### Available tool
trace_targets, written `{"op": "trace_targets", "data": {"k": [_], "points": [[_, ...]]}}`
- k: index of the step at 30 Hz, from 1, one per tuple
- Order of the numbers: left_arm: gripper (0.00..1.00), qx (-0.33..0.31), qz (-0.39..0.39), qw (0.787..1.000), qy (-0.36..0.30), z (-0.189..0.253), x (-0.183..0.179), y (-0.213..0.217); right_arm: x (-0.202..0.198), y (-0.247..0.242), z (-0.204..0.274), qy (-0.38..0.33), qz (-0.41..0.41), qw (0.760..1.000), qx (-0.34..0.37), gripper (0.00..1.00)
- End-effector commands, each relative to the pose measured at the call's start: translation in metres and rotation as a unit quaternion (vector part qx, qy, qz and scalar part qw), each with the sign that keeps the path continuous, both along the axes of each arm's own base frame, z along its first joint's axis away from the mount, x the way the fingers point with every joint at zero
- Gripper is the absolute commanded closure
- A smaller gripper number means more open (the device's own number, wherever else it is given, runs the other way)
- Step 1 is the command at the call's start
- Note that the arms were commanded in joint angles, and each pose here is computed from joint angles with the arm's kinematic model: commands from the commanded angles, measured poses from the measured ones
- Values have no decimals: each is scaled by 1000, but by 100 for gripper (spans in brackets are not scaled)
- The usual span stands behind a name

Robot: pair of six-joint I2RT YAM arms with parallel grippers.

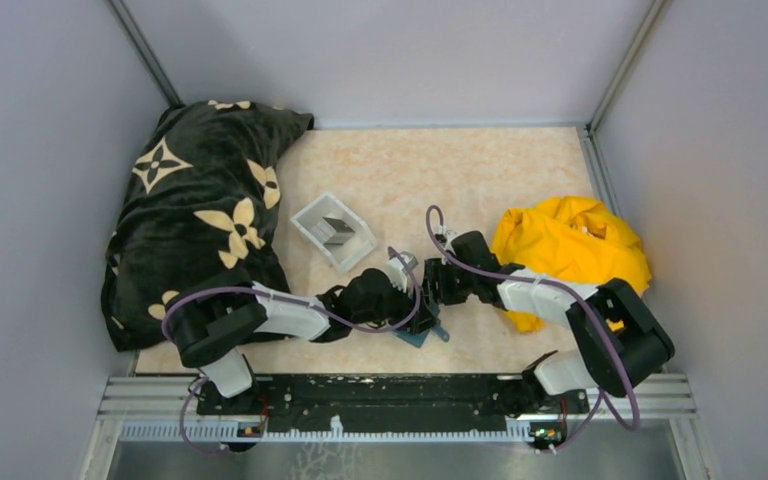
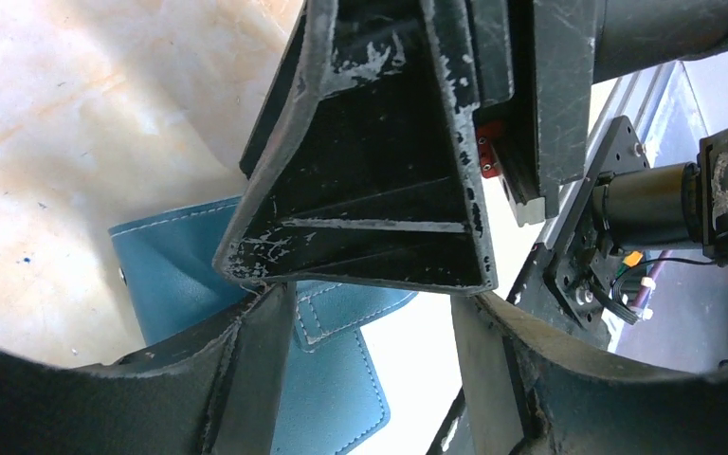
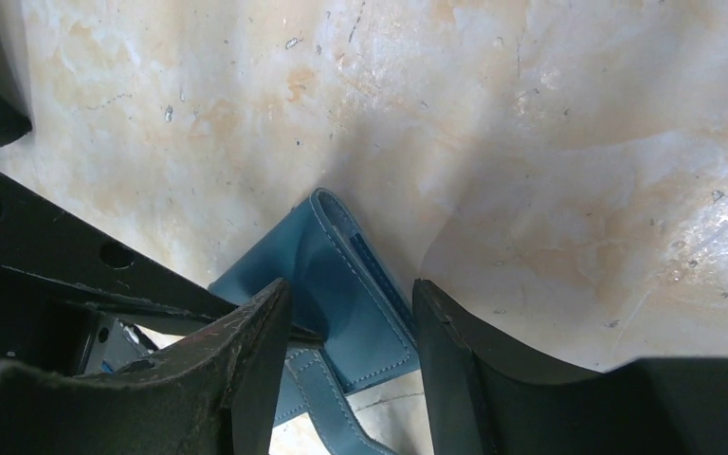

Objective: Put the credit cards into the card holder
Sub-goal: Close the card holder at the center of the board.

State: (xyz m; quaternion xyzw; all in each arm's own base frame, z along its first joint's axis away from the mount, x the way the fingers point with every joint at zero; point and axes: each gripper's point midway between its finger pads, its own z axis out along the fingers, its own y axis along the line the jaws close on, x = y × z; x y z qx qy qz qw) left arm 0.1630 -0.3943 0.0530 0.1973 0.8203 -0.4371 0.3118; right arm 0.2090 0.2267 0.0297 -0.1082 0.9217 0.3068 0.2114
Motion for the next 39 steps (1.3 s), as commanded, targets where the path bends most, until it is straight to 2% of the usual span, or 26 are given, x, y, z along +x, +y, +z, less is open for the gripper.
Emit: {"op": "trace_targets", "data": {"k": [1, 4, 6, 11, 20, 28, 32, 39], "points": [[32, 68, -23, 997, 20, -38, -6, 18, -7, 10, 0, 6, 36, 999, 6, 49], [32, 75, -16, 997, 25, -42, -4, 24, -11, 8, -7, 16, 39, 999, -9, 55], [31, 78, -8, 996, 30, -45, -2, 28, -16, 5, -15, 26, 38, 999, -23, 64], [29, 84, 31, 995, 35, -40, 6, 37, -27, 0, -34, 52, 33, 997, -47, 100], [22, 105, 140, 984, 42, -12, 31, 56, -27, 2, -38, 49, 9, 998, -40, 100], [17, 61, 247, 967, 27, 39, 45, 90, 1, 9, -10, 0, -70, 998, 6, 100], [17, 48, 259, 964, 32, 40, 42, 98, 14, 13, 5, -20, -109, 993, 36, 100], [18, 76, 246, 962, 86, 19, 24, 100, 26, 15, 22, -41, -132, 989, 52, 100]]}}
